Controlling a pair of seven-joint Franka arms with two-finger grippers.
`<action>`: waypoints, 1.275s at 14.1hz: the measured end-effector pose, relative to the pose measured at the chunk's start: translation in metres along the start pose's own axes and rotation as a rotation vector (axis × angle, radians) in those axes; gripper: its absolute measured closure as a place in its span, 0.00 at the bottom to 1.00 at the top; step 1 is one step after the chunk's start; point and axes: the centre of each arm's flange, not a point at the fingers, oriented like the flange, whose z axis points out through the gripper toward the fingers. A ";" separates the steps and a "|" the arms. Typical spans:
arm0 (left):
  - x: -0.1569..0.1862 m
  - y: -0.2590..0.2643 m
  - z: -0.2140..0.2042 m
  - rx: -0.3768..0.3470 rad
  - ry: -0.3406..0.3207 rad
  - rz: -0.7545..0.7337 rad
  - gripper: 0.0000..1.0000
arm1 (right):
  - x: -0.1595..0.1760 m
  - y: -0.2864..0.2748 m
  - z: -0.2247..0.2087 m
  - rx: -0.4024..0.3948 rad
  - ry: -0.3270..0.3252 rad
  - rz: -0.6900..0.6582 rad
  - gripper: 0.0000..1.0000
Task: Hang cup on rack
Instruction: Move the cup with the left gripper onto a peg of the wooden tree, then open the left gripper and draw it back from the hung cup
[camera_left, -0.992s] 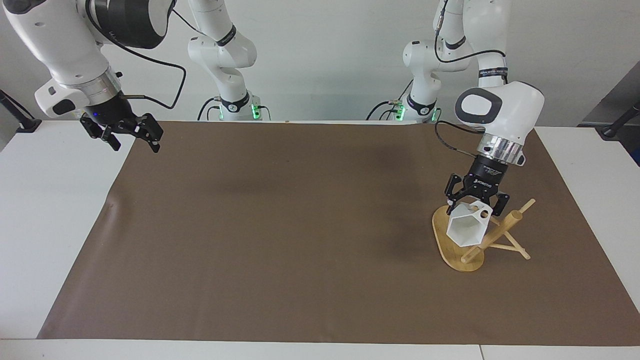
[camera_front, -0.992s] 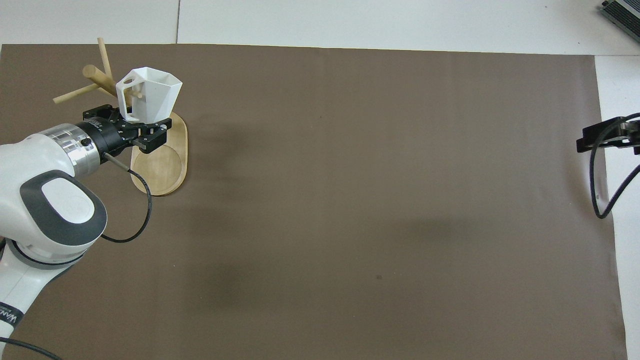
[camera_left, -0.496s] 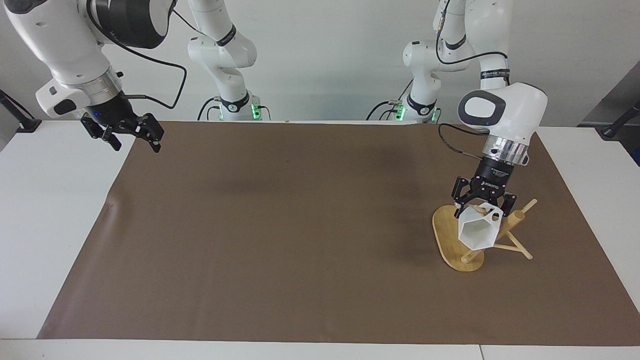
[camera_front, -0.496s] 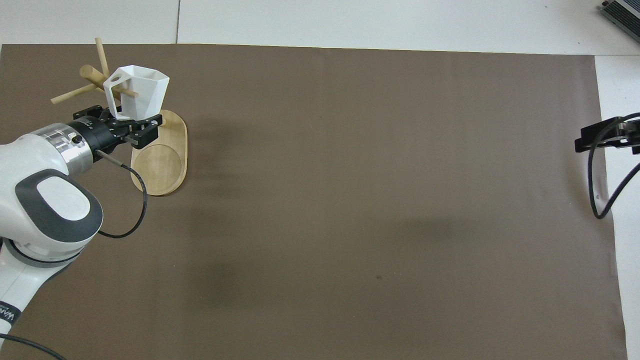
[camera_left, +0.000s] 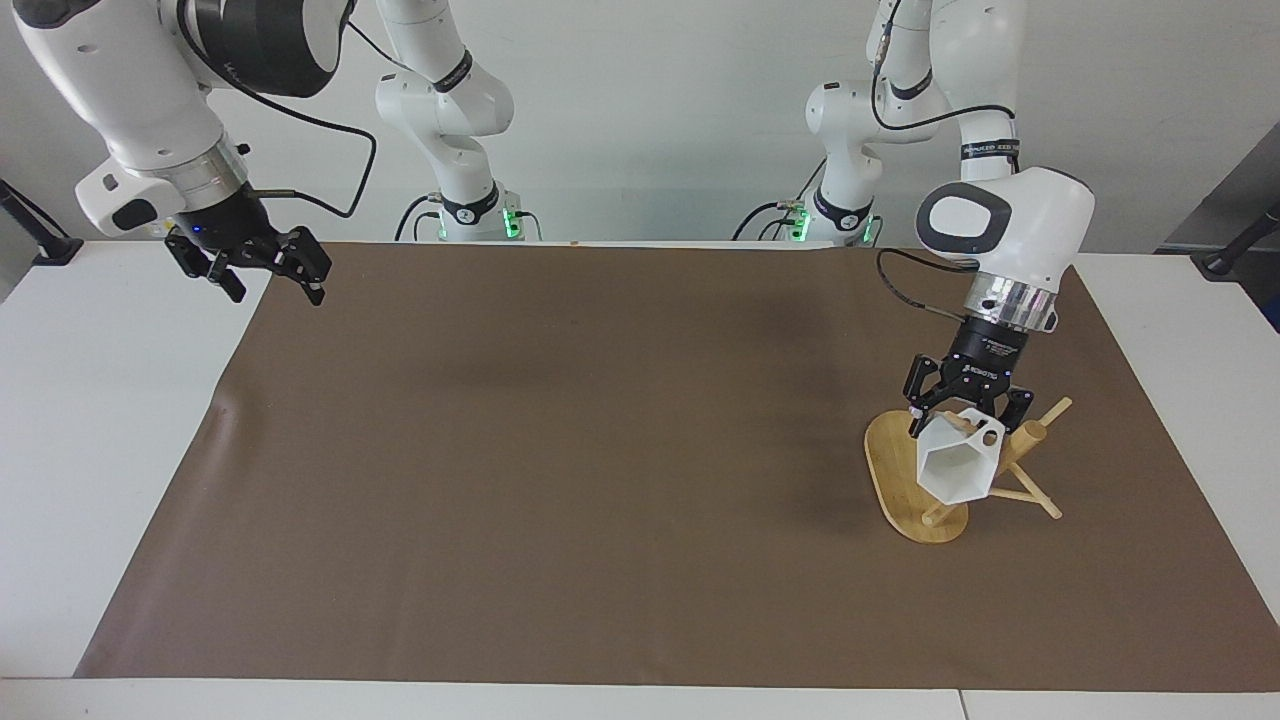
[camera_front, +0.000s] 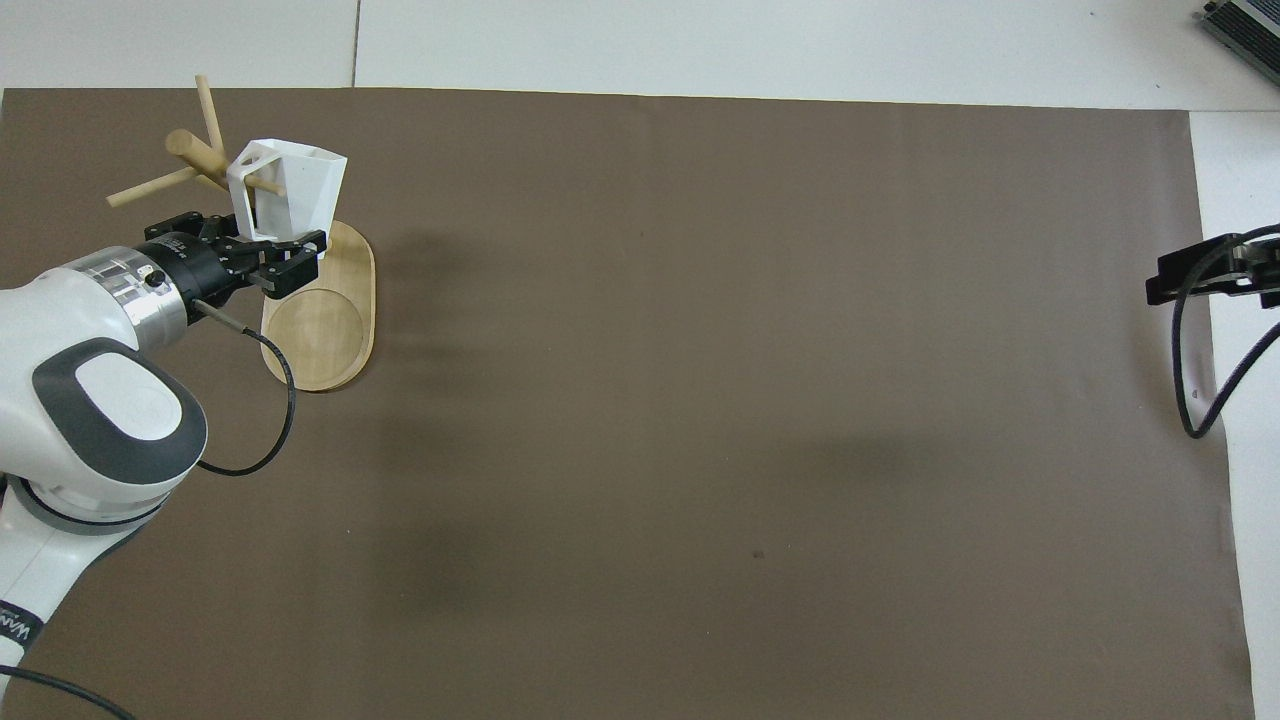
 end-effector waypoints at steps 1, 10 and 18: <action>0.000 0.001 0.000 -0.002 -0.001 -0.001 0.00 | 0.000 0.000 0.000 0.000 0.000 0.000 0.00; -0.006 0.008 -0.003 0.025 0.143 0.213 0.00 | 0.000 0.001 0.000 0.000 0.000 0.001 0.00; -0.056 0.029 -0.085 0.047 0.349 0.447 0.00 | 0.000 0.002 0.000 0.000 -0.001 0.003 0.00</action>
